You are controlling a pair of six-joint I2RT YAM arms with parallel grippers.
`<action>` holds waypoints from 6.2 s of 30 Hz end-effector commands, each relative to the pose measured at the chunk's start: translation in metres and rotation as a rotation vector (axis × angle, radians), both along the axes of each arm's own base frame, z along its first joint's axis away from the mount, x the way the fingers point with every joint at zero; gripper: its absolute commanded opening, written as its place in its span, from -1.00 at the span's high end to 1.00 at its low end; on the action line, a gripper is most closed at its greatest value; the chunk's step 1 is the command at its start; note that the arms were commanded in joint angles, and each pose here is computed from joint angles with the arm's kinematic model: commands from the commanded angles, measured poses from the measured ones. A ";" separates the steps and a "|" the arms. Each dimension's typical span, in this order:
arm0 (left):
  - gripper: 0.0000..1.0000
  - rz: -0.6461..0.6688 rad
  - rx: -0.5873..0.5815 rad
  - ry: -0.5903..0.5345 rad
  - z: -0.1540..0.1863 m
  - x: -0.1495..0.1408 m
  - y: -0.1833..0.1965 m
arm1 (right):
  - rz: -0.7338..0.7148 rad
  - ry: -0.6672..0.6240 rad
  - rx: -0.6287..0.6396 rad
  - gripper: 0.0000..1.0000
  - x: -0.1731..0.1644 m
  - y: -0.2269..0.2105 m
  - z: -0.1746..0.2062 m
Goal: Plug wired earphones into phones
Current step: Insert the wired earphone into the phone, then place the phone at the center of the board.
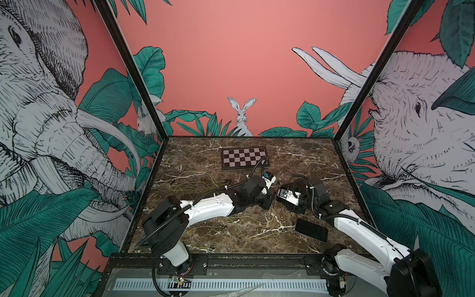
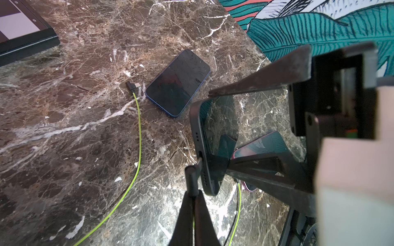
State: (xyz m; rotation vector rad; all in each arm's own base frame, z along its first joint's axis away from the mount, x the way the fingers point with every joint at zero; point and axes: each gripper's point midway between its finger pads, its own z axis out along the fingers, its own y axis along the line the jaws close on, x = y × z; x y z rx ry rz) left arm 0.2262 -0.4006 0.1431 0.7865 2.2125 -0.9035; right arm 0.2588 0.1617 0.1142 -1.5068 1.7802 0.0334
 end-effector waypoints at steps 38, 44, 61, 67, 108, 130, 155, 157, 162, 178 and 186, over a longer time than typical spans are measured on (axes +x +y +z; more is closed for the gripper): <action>1.00 0.004 -0.007 0.018 -0.002 -0.004 0.001 | 0.062 -0.051 0.009 -0.33 -0.002 0.011 0.006; 1.00 0.002 -0.001 0.027 -0.004 -0.005 0.001 | 0.058 -0.055 0.008 -0.33 -0.002 0.011 0.006; 1.00 -0.019 0.020 0.048 -0.010 -0.012 0.006 | 0.047 -0.089 0.026 -0.33 0.002 0.012 0.014; 1.00 -0.028 0.020 0.051 -0.010 -0.014 0.006 | 0.052 -0.082 0.018 -0.33 0.000 0.011 0.012; 1.00 -0.324 0.012 0.073 -0.012 -0.053 -0.008 | 0.217 -0.167 -0.012 -0.31 -0.026 0.021 0.020; 0.27 -0.149 -0.026 0.036 0.006 -0.025 0.005 | 0.099 -0.112 -0.169 -0.32 -0.016 -0.004 0.007; -0.22 0.139 0.098 -0.182 0.021 0.013 0.116 | -0.230 0.379 -0.446 -0.34 -0.004 -0.107 -0.063; -0.22 0.136 0.089 -0.179 0.021 0.011 0.116 | -0.239 0.398 -0.446 -0.35 -0.003 -0.109 -0.066; -0.21 0.146 0.090 -0.180 0.018 0.009 0.121 | -0.269 0.419 -0.453 -0.49 0.000 -0.114 -0.076; -0.18 0.205 0.086 -0.158 0.017 0.013 0.126 | -0.421 0.240 -0.361 -0.90 0.027 -0.117 -0.030; -0.18 0.331 0.066 -0.103 0.015 0.023 0.134 | -1.063 -0.104 0.190 -0.98 0.073 -0.146 0.071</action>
